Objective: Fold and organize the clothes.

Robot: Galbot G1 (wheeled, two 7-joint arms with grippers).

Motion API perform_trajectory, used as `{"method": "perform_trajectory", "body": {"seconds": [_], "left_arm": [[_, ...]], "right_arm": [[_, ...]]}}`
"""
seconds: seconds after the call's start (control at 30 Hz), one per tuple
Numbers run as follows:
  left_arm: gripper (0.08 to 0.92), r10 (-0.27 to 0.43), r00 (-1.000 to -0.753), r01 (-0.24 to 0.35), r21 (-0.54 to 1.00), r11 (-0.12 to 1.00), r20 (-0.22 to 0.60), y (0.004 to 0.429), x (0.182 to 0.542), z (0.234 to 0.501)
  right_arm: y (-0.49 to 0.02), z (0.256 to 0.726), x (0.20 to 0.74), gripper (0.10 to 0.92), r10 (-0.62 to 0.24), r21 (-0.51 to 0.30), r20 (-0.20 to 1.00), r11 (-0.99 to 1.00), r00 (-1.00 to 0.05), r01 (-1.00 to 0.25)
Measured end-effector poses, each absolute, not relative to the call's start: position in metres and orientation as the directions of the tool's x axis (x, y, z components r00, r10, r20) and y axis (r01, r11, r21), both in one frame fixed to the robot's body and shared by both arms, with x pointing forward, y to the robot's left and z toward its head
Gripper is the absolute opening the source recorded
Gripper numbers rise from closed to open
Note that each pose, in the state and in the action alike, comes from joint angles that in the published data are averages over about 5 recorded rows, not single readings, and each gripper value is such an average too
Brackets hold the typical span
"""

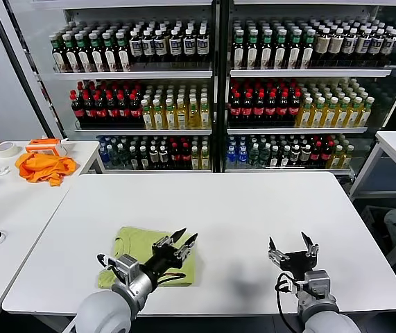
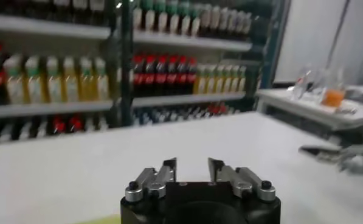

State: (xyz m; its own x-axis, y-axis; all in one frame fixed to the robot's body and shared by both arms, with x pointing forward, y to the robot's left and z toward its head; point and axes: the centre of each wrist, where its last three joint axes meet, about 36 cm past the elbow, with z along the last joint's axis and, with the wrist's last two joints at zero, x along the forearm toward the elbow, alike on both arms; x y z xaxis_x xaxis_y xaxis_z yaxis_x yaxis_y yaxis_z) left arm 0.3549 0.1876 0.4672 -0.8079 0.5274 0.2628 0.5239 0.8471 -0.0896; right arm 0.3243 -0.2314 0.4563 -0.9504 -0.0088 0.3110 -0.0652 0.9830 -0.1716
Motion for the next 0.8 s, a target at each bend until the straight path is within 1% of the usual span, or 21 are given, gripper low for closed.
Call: {"method": "perform_trajectory", "body": {"seconds": [0.07, 0.13, 0.3, 0.4, 0.47, 0.6, 0.8], "left_arm": [[0.495, 0.522, -0.818, 0.524, -0.061, 0.849, 0.241, 0.19, 0.357, 0.469], [0.547, 0.502, -0.835, 0.512, -0.018, 0.859, 0.226, 0.196, 0.36, 0.469], [0.694, 0.415, -0.888, 0.441, 0.107, 0.891, 0.198, 0.223, 0.368, 0.468], [0.774, 0.367, -0.912, 0.397, 0.166, 0.903, 0.181, 0.239, 0.369, 0.469], [0.807, 0.341, -0.924, 0.371, 0.195, 0.908, 0.173, 0.248, 0.368, 0.469], [0.822, 0.299, -0.939, 0.333, 0.233, 0.914, 0.168, 0.261, 0.364, 0.467], [0.823, 0.264, -0.948, 0.303, 0.255, 0.918, 0.178, 0.27, 0.359, 0.46]], "right_arm": [[-0.227, 0.458, 0.327, 0.823, -0.043, -0.142, 0.321, 0.986, -0.946, -0.093], [-0.222, 0.459, 0.33, 0.823, -0.088, -0.099, 0.334, 0.987, -0.939, -0.127], [-0.201, 0.457, 0.339, 0.823, -0.211, 0.017, 0.363, 0.975, -0.908, -0.221], [-0.184, 0.453, 0.344, 0.823, -0.285, 0.08, 0.379, 0.958, -0.88, -0.276], [-0.172, 0.449, 0.347, 0.823, -0.331, 0.118, 0.39, 0.943, -0.859, -0.31], [-0.15, 0.44, 0.354, 0.823, -0.409, 0.184, 0.412, 0.912, -0.814, -0.366], [-0.126, 0.428, 0.366, 0.823, -0.488, 0.245, 0.44, 0.873, -0.754, -0.422]]}}
